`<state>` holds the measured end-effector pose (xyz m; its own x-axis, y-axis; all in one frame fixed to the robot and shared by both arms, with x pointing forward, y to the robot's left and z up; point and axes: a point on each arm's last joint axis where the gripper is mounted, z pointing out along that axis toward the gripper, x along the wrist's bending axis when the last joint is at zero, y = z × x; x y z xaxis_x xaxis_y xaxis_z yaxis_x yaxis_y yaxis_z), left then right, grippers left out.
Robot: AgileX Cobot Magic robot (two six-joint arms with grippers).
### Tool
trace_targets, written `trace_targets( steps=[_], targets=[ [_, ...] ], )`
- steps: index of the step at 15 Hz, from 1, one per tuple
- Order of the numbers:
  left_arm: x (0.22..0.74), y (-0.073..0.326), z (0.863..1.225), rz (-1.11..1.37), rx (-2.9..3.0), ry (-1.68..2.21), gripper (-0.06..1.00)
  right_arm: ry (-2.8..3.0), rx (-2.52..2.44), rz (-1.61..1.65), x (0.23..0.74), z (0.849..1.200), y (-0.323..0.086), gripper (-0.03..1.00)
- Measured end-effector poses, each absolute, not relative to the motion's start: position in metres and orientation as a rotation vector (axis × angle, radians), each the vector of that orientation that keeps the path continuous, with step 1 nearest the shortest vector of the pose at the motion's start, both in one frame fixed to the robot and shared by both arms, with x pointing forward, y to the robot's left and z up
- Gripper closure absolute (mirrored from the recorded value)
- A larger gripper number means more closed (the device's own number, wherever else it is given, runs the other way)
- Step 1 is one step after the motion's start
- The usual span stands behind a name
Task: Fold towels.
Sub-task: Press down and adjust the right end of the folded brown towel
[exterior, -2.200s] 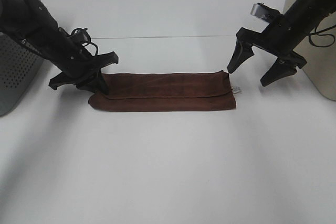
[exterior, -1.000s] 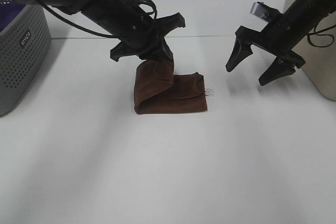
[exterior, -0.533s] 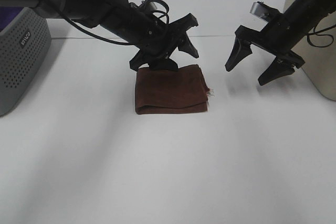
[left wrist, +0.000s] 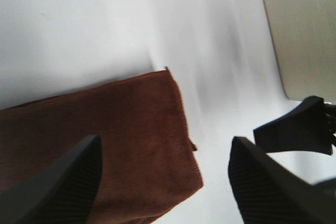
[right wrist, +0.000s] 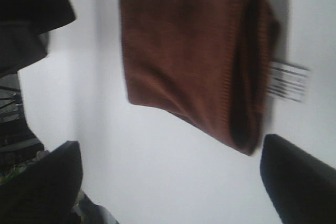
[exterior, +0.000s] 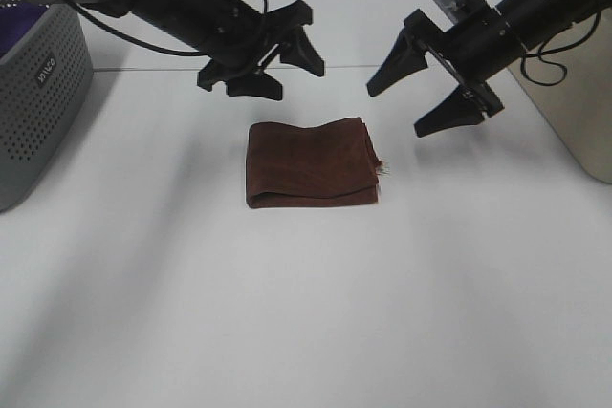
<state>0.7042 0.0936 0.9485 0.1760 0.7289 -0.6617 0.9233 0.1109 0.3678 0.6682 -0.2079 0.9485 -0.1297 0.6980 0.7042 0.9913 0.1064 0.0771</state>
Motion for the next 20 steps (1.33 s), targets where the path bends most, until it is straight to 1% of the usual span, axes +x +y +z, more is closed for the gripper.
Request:
trace_targets(
  steps=[2, 3, 4, 5, 8, 10, 12, 18, 20],
  targets=[
    [0.714, 0.125, 0.947, -0.307, 1.641, 1.642, 0.29, -1.888, -1.521, -0.901, 0.668, 0.956, -0.180, 0.11],
    [0.716, 0.135, 0.947, -0.320, 1.634, 1.658, 0.29, -1.862, -1.471, -0.973, 0.668, 0.958, -0.168, 0.11],
    [0.717, 0.148, 0.947, -0.351, 1.623, 1.683, 0.29, -1.764, -1.418, -1.078, 0.674, 0.947, -0.158, 0.11],
    [0.716, 0.150, 0.947, -0.369, 1.627, 1.687, 0.29, -1.708, -1.407, -1.112, 0.678, 0.935, -0.156, 0.11],
    [0.713, 0.149, 0.946, -0.415, 1.650, 1.683, 0.29, -1.560, -1.391, -1.118, 0.683, 0.889, -0.152, 0.11],
    [0.711, 0.148, 0.946, -0.432, 1.659, 1.681, 0.29, -1.539, -1.412, -1.080, 0.683, 0.867, -0.154, 0.11],
    [0.711, 0.148, 0.946, -0.438, 1.668, 1.680, 0.29, -1.565, -1.437, -1.040, 0.682, 0.857, -0.160, 0.11],
    [0.708, 0.149, 0.945, -0.448, 1.698, 1.677, 0.29, -1.581, -1.448, -1.010, 0.684, 0.855, -0.187, 0.11],
    [0.706, 0.150, 0.946, -0.453, 1.740, 1.670, 0.29, -1.656, -1.443, -0.982, 0.682, 0.862, -0.195, 0.11]
  ],
)
